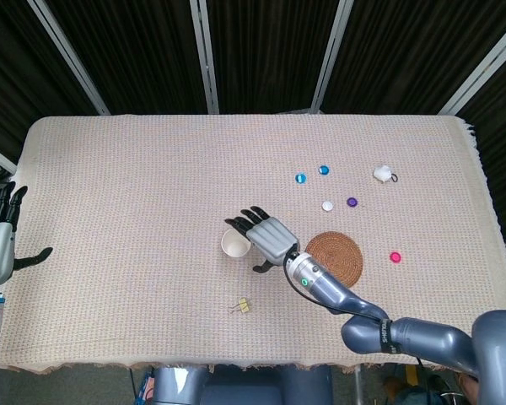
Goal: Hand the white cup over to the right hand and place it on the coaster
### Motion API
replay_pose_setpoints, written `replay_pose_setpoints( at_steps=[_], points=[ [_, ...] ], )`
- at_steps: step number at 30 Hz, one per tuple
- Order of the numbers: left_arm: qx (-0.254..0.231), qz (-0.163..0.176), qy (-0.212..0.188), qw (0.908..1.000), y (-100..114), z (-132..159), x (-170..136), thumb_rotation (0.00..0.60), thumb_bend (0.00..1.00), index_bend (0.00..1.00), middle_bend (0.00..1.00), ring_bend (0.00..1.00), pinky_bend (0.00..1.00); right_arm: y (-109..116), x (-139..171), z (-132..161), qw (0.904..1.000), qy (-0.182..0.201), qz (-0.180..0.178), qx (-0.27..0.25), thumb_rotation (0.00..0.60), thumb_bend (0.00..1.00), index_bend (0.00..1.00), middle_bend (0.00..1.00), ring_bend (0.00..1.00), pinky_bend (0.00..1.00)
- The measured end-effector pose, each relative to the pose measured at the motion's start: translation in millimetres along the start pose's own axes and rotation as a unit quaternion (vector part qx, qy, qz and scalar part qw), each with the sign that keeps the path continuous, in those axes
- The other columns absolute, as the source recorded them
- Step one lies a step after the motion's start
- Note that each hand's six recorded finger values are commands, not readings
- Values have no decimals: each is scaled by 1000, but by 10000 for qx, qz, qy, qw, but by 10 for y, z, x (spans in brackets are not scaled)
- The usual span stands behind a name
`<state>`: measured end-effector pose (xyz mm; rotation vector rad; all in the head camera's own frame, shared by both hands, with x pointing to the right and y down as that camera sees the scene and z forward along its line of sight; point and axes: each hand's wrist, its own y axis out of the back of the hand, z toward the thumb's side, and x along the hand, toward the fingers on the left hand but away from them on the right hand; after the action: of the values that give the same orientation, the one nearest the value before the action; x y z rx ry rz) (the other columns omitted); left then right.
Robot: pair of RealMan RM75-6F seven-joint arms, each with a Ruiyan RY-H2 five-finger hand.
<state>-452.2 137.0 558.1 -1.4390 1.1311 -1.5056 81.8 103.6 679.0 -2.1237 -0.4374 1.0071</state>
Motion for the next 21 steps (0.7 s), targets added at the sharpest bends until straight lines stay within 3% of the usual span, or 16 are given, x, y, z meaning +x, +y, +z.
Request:
replay_pose_setpoints(
  at_steps=[7,11,13,21],
  points=[
    [-45,-54,19,10000,3,-43,43,600,0,0,0,0,0,-150,-234,0,9996,-172,45,203,600,146,95,227,141,28],
    [-48,-75,36,10000,-1,-61,58,600,0,0,0,0,0,-213,-290,-29,9994,-292,62,163,600,192,263,380,286,61],
    [-43,-85,40,9999,-6,-65,68,600,0,0,0,0,0,-224,-297,-32,9994,-320,53,89,600,206,301,414,318,63],
    [-18,-112,29,9999,-26,-59,75,600,0,0,0,0,0,-171,-308,-31,9982,-406,-91,-430,600,226,318,433,333,67]
  ],
)
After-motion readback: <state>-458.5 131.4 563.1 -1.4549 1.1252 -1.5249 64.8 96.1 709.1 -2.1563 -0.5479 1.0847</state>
